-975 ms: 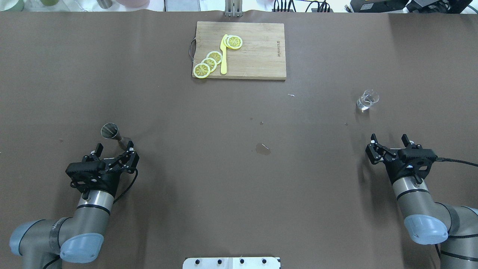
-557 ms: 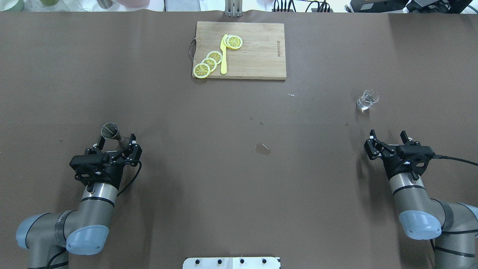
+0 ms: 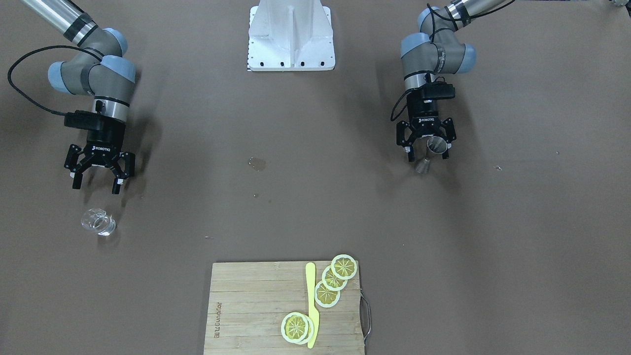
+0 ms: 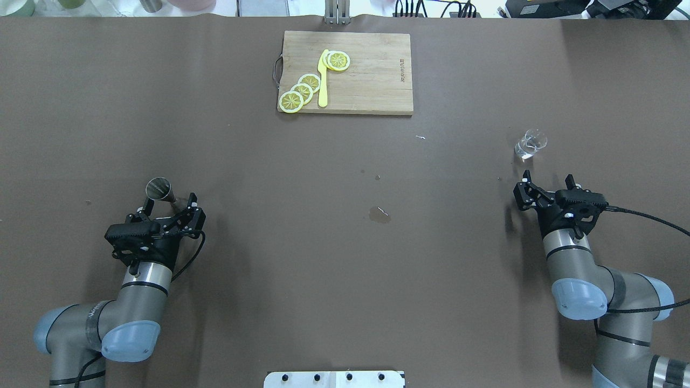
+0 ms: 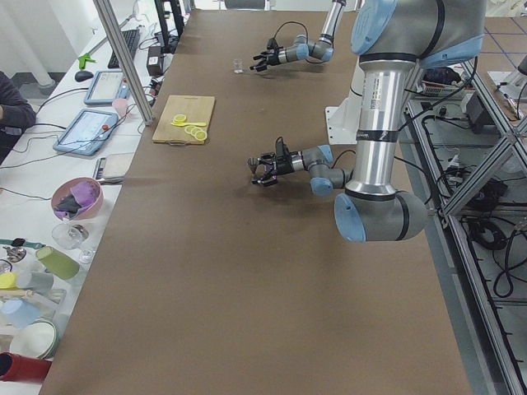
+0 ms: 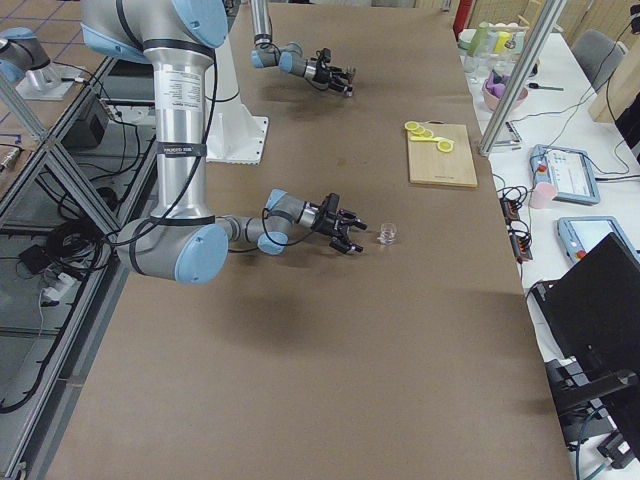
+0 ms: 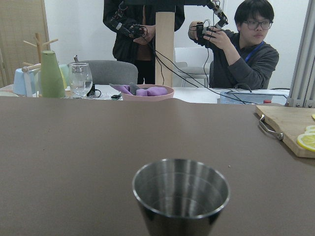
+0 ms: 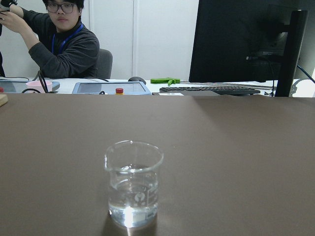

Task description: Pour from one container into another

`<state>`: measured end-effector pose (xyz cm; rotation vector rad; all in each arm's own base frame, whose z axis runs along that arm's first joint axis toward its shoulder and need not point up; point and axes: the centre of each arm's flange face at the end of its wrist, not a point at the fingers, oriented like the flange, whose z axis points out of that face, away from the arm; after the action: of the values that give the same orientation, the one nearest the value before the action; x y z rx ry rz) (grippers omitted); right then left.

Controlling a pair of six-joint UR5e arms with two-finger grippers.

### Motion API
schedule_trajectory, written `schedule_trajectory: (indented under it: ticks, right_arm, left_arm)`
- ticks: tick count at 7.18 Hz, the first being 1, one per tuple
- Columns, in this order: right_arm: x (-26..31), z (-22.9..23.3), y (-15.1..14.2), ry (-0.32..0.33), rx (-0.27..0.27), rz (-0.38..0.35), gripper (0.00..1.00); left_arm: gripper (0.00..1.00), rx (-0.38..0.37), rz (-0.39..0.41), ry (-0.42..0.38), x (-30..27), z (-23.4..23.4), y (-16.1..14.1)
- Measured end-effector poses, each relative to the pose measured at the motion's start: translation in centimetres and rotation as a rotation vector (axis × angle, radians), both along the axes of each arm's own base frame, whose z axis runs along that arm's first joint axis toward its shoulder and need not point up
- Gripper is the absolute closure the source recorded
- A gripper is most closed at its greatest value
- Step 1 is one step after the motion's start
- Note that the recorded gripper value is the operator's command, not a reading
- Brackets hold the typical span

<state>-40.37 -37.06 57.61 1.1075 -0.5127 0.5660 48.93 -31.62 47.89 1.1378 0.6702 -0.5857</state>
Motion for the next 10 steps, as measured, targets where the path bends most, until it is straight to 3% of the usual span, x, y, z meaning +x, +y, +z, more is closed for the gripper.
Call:
schedule_trajectory:
  ticks: [6, 10]
  right_arm:
    - [0.4, -0.6, -2.2, 0.054, 0.012, 0.021, 0.0]
    - [-1.4, -3.0, -5.9, 0.041, 0.026, 0.057, 0.0]
  left_arm:
    - [0.02, 0.024, -0.017, -0.006, 0.3, -1.0, -0.5]
    - [0.02, 0.031, -0.026, -0.014, 0.2, -0.9, -0.6]
